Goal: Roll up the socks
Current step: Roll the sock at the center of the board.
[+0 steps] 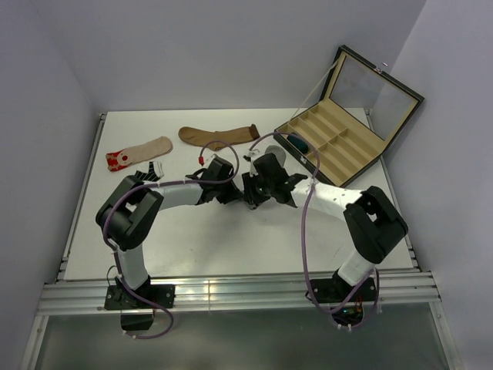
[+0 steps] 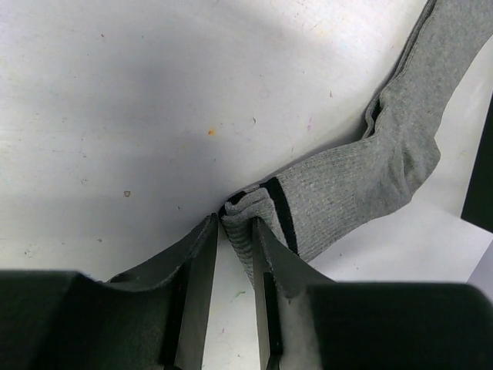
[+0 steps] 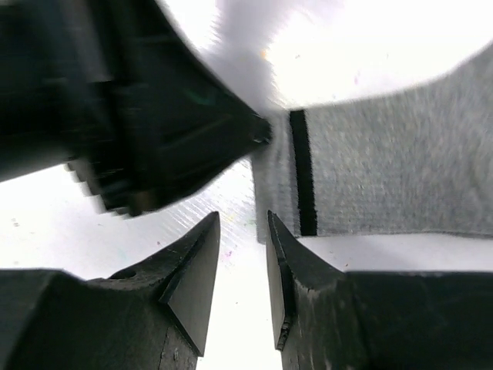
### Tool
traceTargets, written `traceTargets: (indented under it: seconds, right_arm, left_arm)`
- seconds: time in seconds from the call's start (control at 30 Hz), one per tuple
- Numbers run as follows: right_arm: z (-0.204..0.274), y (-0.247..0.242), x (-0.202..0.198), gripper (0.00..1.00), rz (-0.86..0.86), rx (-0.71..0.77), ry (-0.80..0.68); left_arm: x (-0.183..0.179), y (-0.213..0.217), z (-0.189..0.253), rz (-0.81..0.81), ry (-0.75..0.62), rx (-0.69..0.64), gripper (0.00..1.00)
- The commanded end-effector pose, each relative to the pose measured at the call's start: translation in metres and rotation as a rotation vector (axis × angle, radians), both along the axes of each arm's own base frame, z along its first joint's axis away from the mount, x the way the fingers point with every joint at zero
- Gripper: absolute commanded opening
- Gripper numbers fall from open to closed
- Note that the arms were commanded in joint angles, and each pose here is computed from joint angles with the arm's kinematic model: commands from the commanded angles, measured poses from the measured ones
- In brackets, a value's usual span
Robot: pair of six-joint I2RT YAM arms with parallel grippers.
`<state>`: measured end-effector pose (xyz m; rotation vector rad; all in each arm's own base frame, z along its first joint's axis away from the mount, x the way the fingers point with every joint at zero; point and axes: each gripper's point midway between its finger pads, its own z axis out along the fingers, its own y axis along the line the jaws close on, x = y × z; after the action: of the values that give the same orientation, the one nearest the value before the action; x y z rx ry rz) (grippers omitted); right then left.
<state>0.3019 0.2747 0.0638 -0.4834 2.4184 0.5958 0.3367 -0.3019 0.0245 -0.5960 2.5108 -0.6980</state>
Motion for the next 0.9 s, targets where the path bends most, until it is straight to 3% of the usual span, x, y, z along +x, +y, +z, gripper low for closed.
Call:
traceTargets:
  seconds: [0.0, 0.17, 0.87]
  right_arm:
    - [0.013, -0.009, 0.011, 0.37, -0.006, -0.113, -0.168]
    - [0.008, 0.000, 0.011, 0.36, 0.019, -0.132, -0.187]
    - [-0.069, -0.011, -0.018, 0.37, 0.095, -0.322, -0.017]
  left_arm:
    - [-0.018, 0.012, -0.028, -0.034, 0.068, 0.120, 0.31]
    - [-0.018, 0.010, -0.028, -0.038, 0.068, 0.116, 0.31]
    - [-0.017, 0.007, -0.021, -0.022, 0.085, 0.099, 0.31]
